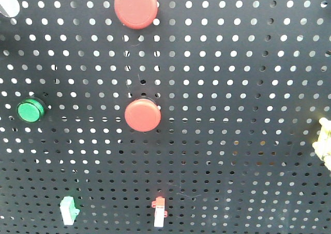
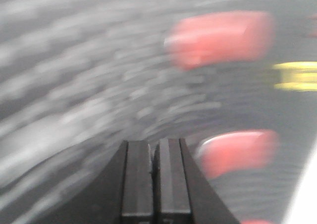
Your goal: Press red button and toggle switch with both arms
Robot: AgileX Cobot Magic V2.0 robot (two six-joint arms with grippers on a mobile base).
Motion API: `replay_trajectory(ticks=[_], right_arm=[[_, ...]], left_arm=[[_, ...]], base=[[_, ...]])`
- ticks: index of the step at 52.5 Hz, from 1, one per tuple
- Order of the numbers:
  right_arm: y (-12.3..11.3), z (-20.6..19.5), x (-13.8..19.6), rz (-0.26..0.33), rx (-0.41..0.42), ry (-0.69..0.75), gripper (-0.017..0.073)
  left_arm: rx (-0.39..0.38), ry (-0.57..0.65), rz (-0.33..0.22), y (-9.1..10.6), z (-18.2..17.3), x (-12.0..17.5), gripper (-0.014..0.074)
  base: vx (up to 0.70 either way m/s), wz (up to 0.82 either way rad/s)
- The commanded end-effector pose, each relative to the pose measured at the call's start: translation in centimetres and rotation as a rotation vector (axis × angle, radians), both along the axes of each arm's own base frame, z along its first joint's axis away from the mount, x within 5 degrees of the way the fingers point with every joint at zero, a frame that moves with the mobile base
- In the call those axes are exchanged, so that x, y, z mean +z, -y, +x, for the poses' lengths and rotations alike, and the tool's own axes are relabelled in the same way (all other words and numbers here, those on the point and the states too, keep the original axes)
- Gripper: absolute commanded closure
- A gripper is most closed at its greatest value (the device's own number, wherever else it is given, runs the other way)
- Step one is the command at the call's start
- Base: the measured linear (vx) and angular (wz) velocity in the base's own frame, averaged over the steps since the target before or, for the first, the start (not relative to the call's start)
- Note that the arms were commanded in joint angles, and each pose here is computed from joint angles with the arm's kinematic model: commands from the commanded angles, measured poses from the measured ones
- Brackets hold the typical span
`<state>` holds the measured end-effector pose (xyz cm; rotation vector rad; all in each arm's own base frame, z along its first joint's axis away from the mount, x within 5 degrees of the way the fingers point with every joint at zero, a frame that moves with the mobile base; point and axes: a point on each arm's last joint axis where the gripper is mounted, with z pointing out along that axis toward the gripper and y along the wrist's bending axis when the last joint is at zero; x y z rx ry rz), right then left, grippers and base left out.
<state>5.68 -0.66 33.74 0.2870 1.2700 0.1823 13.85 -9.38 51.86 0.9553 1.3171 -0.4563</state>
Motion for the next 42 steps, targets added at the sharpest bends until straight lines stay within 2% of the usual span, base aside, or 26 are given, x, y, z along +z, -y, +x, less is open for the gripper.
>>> replay_trajectory(ticks=[1,7,9,15,24,26,36,42], right_arm=[[0.1,-0.2,1.5,-0.027,-0.021,0.076,0.0559],[0.1,-0.2,1.5,-0.062,-0.032,0.069,0.0559],[0.1,-0.2,1.5,-0.068,-0.034,0.069,0.0559],[0.1,0.0,1.5,-0.067,-0.034,0.063,0.0559],[0.2,0.9,1.2,-0.063,-0.033,0.023,0.0559],[0.3,1.1,1.1,-0.062,-0.032,0.012,0.0559],[0.3,1.7,1.0,-0.059,-0.032,-0.014,0.0559],[0.3,1.8,0.9,-0.059,-0.032,-0.015,0.0559]], left_arm=[[-0.058,0.082,-0.118,0.5,-0.2,2.2,0.0592],[-0.041,0.09,-0.134,0.9,0.9,2.5,0.0592],[-0.049,0.094,-0.123,1.2,1.1,2.5,0.0592],[-0.097,0.109,-0.082,2.2,1.1,2.5,0.0592],[-0.161,0.123,-0.101,3.5,0.2,2.7,0.0592],[-0.162,0.131,-0.104,3.7,0.1,2.7,0.0592],[-0.069,0.178,-0.153,4.4,1.2,3.1,0.0592],[-0.07,0.159,-0.138,5.5,2.3,2.4,0.0592]], base=[[0.0,0.0],[0.0,0.0],[0.0,0.0],[0.0,0.0],[0.0,0.0],[0.0,0.0],[0.0,0.0],[0.0,0.0]])
